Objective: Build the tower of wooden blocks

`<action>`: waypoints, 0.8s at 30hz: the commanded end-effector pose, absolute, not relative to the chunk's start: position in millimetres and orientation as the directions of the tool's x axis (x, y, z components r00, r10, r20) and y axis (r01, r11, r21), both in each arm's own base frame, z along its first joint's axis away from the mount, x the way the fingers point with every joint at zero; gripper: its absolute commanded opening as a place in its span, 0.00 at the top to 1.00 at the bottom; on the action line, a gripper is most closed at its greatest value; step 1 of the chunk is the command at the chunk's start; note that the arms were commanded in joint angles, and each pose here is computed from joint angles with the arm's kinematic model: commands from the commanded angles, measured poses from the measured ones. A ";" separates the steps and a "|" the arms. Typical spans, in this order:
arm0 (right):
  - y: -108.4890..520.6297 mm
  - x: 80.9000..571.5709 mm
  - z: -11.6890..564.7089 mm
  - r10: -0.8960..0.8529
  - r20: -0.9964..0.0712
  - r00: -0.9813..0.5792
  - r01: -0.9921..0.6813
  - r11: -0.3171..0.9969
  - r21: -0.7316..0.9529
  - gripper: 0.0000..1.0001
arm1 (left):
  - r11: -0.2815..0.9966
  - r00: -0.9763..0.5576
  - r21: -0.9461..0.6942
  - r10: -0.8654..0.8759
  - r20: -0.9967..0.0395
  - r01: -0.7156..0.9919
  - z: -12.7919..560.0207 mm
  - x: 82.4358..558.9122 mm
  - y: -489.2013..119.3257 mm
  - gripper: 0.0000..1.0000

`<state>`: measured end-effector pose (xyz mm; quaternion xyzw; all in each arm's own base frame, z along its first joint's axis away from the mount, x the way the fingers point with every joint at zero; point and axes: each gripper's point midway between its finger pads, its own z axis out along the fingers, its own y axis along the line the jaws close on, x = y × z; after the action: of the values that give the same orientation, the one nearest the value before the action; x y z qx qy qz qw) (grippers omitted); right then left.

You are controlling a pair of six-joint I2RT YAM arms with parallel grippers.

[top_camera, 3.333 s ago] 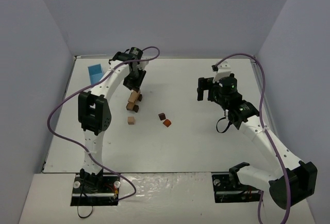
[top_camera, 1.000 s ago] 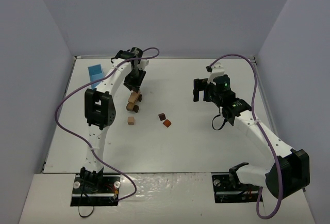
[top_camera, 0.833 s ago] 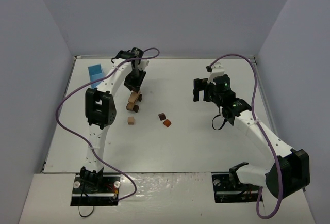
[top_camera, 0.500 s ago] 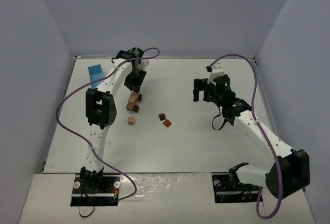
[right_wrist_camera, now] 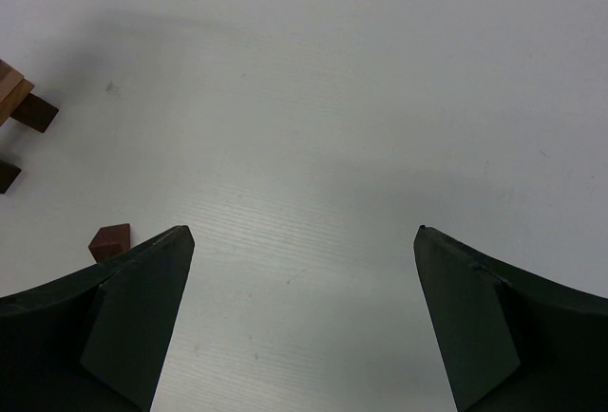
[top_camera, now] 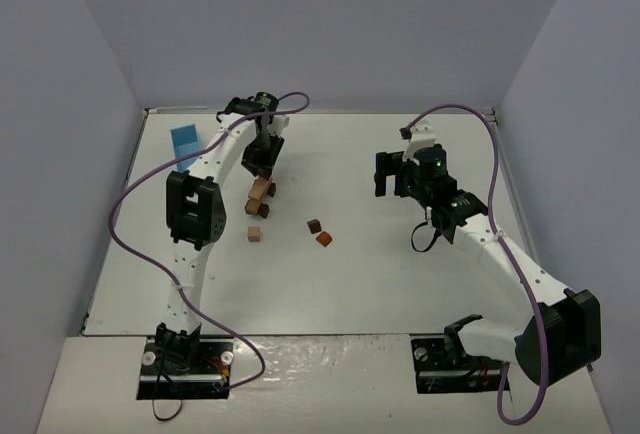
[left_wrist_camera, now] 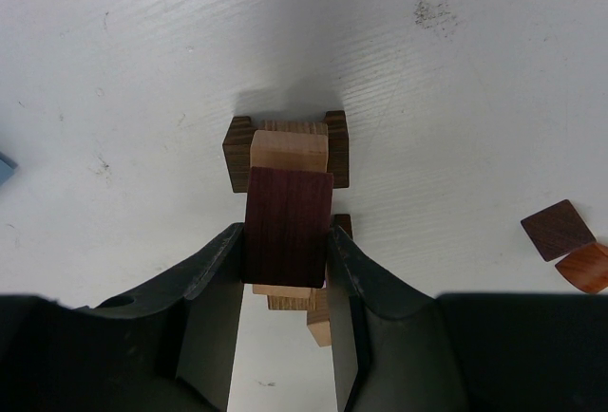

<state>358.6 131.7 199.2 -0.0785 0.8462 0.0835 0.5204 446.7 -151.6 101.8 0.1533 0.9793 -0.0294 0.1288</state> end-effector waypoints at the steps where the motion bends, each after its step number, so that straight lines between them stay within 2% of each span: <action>1: 132.0 366.4 231.2 0.010 -0.938 -0.346 -0.214 0.973 0.089 0.00 | 0.955 -0.910 -0.019 0.274 -0.312 0.295 125.3 452.1 -150.5 0.88; 8: 132.0 365.8 230.2 0.008 -0.937 -0.348 -0.216 0.972 0.088 0.00 | 0.955 -0.914 -0.021 0.276 -0.299 0.295 121.1 450.0 -150.8 0.87; 9: 131.4 365.9 230.7 0.009 -0.938 -0.347 -0.214 0.973 0.088 0.00 | 0.956 -0.914 -0.021 0.274 -0.298 0.293 120.6 449.9 -150.0 0.81; 10: 131.9 365.8 231.0 0.009 -0.938 -0.346 -0.216 0.972 0.089 0.00 | 0.956 -0.914 -0.021 0.274 -0.300 0.293 121.3 450.4 -150.2 0.81; 24: 132.8 365.4 230.5 0.011 -0.938 -0.348 -0.219 0.971 0.093 0.00 | 0.957 -0.916 -0.014 0.273 -0.295 0.290 119.0 450.9 -149.0 0.80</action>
<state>357.7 131.3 200.7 -0.0777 0.8441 0.0846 0.5238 446.3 -151.4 98.6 0.1528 0.9800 -0.0287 0.1246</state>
